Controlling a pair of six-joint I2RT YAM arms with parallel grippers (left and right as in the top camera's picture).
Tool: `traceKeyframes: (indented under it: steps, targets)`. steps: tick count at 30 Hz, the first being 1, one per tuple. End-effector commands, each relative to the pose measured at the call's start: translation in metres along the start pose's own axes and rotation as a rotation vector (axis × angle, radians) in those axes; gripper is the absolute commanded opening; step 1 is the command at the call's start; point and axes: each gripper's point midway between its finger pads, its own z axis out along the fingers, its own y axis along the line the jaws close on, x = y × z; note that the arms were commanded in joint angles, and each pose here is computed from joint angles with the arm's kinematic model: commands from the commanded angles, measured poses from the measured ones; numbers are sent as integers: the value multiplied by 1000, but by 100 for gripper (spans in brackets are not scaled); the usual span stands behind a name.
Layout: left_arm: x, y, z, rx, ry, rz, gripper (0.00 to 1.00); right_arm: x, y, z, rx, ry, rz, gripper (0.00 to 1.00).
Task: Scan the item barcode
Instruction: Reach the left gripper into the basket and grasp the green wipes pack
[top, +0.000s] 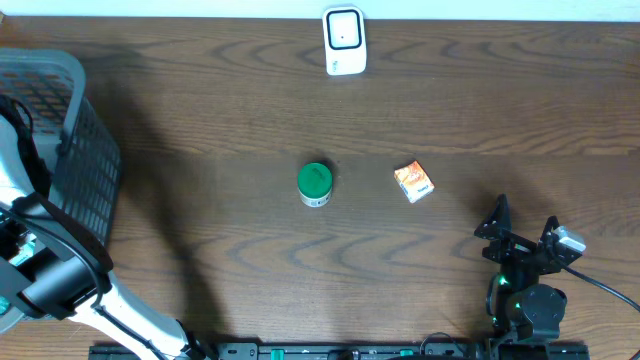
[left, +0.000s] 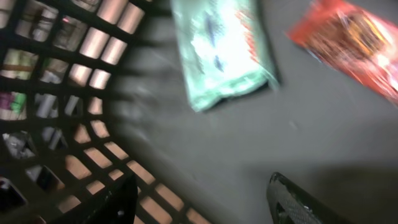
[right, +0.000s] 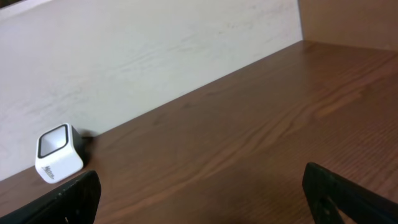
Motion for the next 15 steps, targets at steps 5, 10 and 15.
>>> traceKeyframes:
  steps: [5,10,15]
  targets:
    - [-36,16,23,-76,-153,-186,67,1,0,0,1,0,-12,99]
    - [-49,20,34,-86,-118,-250,67,1,0,0,1,0,-12,99]
    - [-53,6,52,-37,-91,-228,68,1,0,0,1,0,-12,99]
